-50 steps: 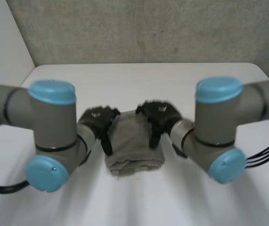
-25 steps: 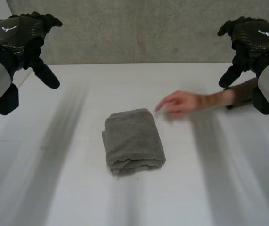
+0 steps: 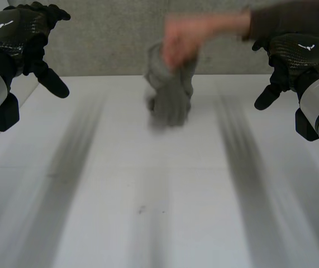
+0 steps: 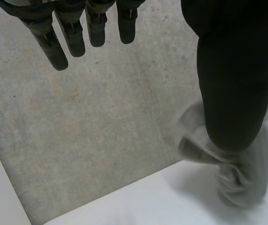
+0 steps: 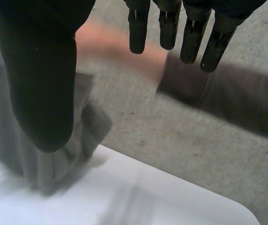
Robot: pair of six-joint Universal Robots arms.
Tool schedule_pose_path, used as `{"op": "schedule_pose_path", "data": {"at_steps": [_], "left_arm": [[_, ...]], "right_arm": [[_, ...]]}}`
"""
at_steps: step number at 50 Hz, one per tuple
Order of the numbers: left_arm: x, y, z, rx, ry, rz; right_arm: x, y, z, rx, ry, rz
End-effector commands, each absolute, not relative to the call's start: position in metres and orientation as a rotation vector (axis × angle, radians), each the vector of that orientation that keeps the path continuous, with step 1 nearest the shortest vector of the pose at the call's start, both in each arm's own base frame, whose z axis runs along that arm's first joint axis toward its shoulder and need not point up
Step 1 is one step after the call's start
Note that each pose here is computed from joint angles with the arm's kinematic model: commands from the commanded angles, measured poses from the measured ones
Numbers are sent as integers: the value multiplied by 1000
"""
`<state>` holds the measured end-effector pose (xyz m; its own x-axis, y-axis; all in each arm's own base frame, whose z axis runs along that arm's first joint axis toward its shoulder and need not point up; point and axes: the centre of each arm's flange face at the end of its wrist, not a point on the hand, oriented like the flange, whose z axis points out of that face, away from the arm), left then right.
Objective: Fold the towel.
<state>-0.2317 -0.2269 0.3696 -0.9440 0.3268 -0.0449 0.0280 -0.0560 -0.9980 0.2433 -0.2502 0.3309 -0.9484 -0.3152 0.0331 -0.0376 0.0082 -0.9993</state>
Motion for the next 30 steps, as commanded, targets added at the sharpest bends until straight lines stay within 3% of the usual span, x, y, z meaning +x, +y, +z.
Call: {"op": "schedule_pose_path", "data": {"at_steps": [1,30], "left_arm": [[-231,-229,367,-386,-2010,2102],[-234,-234,365,-391,-1988,2110]], "right_arm": [[243,-251,330,-379,2079,-2055],[245,-250,327,-428,2090,-2063]]}}
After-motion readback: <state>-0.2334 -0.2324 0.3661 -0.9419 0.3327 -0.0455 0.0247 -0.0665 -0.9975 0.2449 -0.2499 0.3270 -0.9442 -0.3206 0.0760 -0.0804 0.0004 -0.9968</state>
